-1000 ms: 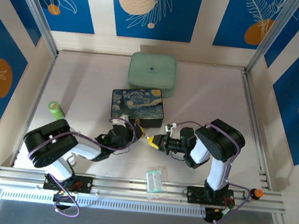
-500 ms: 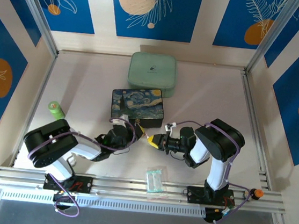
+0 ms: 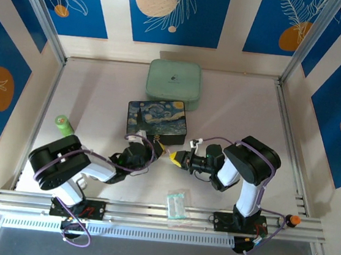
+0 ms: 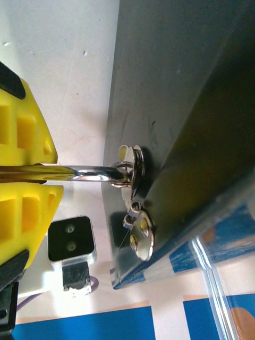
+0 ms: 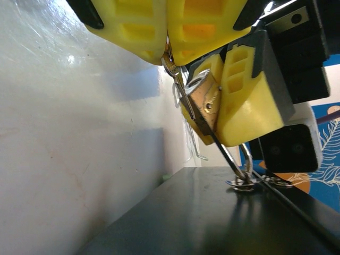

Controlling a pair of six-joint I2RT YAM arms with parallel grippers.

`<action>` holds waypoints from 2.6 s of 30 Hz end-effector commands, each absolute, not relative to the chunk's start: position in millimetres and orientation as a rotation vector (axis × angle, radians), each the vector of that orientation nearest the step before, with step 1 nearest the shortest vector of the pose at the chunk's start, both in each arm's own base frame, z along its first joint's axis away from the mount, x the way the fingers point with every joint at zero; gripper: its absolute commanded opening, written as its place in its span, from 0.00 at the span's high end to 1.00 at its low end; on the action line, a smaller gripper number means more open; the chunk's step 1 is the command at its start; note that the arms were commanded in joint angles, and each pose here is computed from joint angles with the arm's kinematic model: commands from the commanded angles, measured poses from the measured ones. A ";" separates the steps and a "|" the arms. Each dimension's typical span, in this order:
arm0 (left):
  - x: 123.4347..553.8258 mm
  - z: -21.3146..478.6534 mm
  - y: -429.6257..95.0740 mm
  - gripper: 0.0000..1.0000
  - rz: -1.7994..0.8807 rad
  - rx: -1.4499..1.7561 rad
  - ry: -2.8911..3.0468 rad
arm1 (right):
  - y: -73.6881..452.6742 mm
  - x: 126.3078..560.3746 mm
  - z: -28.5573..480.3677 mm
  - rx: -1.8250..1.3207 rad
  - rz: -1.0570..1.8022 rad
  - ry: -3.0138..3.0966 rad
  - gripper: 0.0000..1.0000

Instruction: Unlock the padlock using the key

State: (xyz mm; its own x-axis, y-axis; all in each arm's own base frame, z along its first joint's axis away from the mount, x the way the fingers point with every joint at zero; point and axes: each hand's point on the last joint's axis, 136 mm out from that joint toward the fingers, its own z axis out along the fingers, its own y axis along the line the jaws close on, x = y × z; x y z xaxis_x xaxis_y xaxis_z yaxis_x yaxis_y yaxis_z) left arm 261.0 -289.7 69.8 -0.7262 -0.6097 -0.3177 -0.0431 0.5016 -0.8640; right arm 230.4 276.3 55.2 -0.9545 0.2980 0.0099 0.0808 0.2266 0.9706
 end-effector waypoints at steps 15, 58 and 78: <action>275.9 100.5 -312.9 1.00 -1.353 -0.578 1.980 | 269.4 232.8 65.0 0.419 1.829 2.275 1.00; 268.5 91.9 -329.3 1.00 -1.391 -0.590 2.005 | 281.1 232.2 55.1 0.367 1.878 2.336 1.00; 260.6 91.6 -336.0 1.00 -1.398 -0.551 2.040 | 275.7 237.4 47.8 0.390 1.835 2.333 1.00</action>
State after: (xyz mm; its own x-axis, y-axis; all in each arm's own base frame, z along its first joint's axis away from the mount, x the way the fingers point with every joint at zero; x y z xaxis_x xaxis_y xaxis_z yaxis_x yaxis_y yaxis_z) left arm 273.2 -306.1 60.6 -0.6755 -0.6908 -0.2580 -0.0927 0.4267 -0.8996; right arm 223.6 274.6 39.9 -0.9577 0.2683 0.1040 0.1698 0.2352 0.9570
